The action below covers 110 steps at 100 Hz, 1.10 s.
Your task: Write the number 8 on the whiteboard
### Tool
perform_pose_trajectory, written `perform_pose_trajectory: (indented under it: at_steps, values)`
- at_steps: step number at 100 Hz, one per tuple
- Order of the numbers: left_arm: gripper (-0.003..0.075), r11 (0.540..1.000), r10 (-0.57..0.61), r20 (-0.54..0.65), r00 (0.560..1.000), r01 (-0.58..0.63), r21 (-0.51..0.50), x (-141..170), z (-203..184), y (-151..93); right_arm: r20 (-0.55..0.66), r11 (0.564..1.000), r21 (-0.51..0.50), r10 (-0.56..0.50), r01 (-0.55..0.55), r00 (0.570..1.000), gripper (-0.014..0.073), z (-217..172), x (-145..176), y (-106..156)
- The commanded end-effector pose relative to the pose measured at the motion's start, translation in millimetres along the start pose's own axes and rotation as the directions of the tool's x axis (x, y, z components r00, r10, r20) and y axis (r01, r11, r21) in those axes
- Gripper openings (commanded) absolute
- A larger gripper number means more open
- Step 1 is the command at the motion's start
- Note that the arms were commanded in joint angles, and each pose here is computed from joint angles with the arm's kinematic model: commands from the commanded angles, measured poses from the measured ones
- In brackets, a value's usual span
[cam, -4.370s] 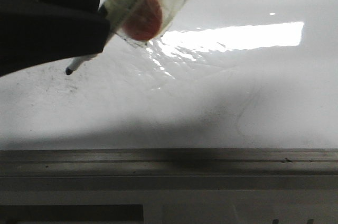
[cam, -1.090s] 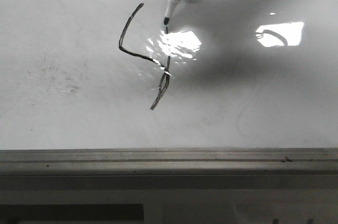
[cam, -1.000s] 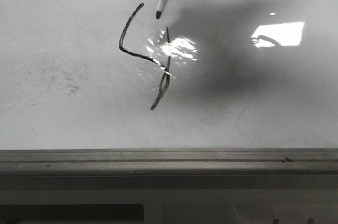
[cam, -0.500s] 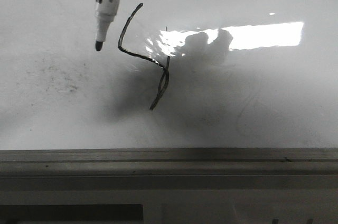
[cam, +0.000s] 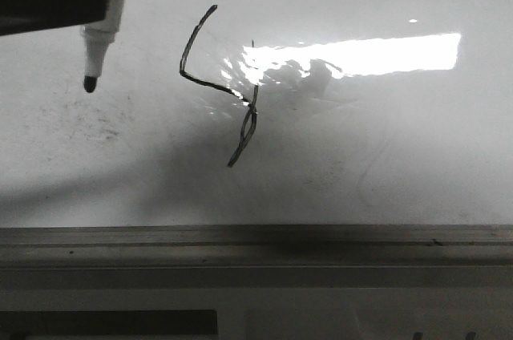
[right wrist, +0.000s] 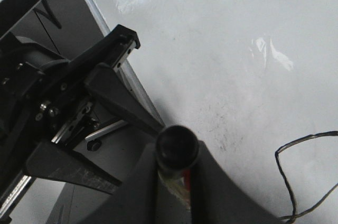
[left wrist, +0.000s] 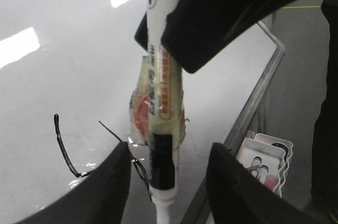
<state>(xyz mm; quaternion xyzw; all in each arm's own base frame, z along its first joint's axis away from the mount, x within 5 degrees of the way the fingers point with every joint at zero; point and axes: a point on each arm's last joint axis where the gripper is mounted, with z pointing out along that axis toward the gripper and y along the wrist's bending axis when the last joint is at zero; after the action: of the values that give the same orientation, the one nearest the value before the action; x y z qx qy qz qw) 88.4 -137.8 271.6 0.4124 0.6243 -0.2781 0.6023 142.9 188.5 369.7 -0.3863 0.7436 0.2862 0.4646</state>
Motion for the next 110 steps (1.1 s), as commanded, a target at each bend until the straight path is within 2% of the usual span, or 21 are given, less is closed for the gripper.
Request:
perform_pose_trajectory:
  at_steps: [1, 12, 19, 28, 38, 74, 100, 105, 110]
  values:
    - [0.0303, 0.999, -0.043, 0.136, 0.990, 0.045, -0.013, -18.9, 5.2, 3.1, 0.103, 1.000, 0.007, 0.020, -0.021, 0.994, -0.0043, -9.3, -17.5, 0.6]
    - [0.0293, 0.999, -0.046, 0.107, 0.993, 0.047, -0.008, -13.6, 12.5, 2.5, 0.115, 1.000, 0.005, 0.029, -0.030, 0.993, -0.0043, -9.4, -18.6, 0.9]
    - [0.0253, 0.998, -0.062, 0.084, 0.995, 0.063, -0.011, -10.0, 16.6, 2.7, 0.118, 0.999, 0.004, 0.031, -0.032, 0.993, -0.0043, -9.4, -18.8, 0.9]
    - [0.0131, 0.988, -0.144, 0.075, 0.987, 0.148, -0.038, -7.7, 18.8, 5.5, 0.095, 0.999, -0.010, 0.044, -0.043, 0.995, -0.0043, -9.2, -16.8, 2.2]
    - [-0.0022, 0.985, -0.162, 0.076, 0.984, 0.165, -0.044, -7.7, 18.7, 6.2, 0.055, 0.999, -0.023, 0.044, -0.042, 0.998, -0.0043, -9.0, -13.2, 3.2]
    - [-0.0020, 0.985, -0.161, 0.076, 0.984, 0.165, -0.042, -7.7, 18.7, 5.8, -0.015, 0.999, -0.029, 0.040, -0.041, 0.999, -0.0043, 3.1, -6.1, 2.2]
    - [-0.0020, 0.985, -0.162, 0.074, 0.984, 0.165, -0.042, -8.3, 16.9, 5.9, 0.004, 1.000, -0.014, 0.024, -0.024, 1.000, -0.0043, 3.2, -7.7, 0.8]
    - [-0.0002, 0.985, -0.162, 0.074, 0.984, 0.165, -0.042, -8.3, 16.9, 5.9, -0.002, 1.000, -0.016, 0.024, -0.024, 1.000, -0.0043, 3.2, -7.1, 1.0]
    - [0.0062, 0.985, -0.162, 0.074, 0.984, 0.165, -0.042, -8.3, 16.9, 5.9, -0.007, 1.000, -0.017, 0.022, -0.022, 1.000, -0.0043, 3.2, -6.8, 1.0]
